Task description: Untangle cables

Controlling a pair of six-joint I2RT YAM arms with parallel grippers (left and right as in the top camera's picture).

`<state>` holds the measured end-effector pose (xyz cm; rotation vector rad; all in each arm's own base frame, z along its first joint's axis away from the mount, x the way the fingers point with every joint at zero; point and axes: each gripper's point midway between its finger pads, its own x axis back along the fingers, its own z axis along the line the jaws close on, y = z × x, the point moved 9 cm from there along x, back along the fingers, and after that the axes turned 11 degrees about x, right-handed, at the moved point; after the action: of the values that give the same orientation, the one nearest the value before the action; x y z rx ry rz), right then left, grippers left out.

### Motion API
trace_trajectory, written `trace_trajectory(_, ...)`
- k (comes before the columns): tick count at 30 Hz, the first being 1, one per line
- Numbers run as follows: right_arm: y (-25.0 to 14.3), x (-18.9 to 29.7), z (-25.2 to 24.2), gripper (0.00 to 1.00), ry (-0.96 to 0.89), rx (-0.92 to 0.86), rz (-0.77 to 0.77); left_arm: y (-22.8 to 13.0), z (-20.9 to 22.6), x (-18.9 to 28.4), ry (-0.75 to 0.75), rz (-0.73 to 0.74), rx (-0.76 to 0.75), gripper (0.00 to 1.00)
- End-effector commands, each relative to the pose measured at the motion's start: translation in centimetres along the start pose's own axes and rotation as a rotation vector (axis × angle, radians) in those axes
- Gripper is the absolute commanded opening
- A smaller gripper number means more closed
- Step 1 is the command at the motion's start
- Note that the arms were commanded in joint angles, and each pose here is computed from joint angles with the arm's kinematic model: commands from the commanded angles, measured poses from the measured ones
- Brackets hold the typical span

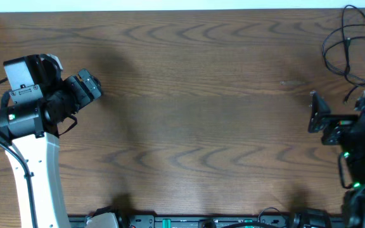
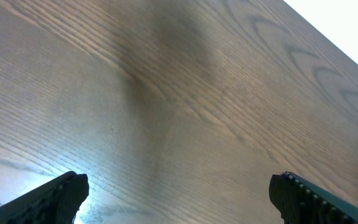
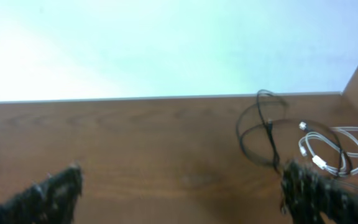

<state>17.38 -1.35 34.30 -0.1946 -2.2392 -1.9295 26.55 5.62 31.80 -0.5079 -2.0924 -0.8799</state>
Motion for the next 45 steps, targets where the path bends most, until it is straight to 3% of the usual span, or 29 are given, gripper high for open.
trace_trajectory(1,-2.9,-0.5,0.5,0.99,-0.022,0.019,-0.042,0.2,0.0,0.0,0.007,-0.005,0.005,0.98)
trace_trajectory(9,-8.7,-1.2,2.0,0.99,-0.033,0.046,-0.200,0.2,0.0,0.0,0.007,-0.005,0.005,0.99)
trace_trajectory(20,-13.8,-1.8,3.4,0.99,-0.025,0.060,-0.321,0.2,0.1,0.0,0.007,-0.005,0.005,0.98)
trace_trajectory(30,-14.6,-1.8,3.6,0.99,-0.026,0.075,-0.333,0.2,0.0,0.0,0.007,-0.005,0.005,0.98)
trace_trajectory(39,-17.4,-2.2,4.3,0.99,0.031,0.062,-0.161,0.2,0.0,0.0,0.007,-0.005,0.005,0.99)
trace_trajectory(45,-17.3,-2.2,4.4,0.99,0.036,0.037,-0.163,0.2,0.0,0.0,0.007,-0.005,0.005,0.99)
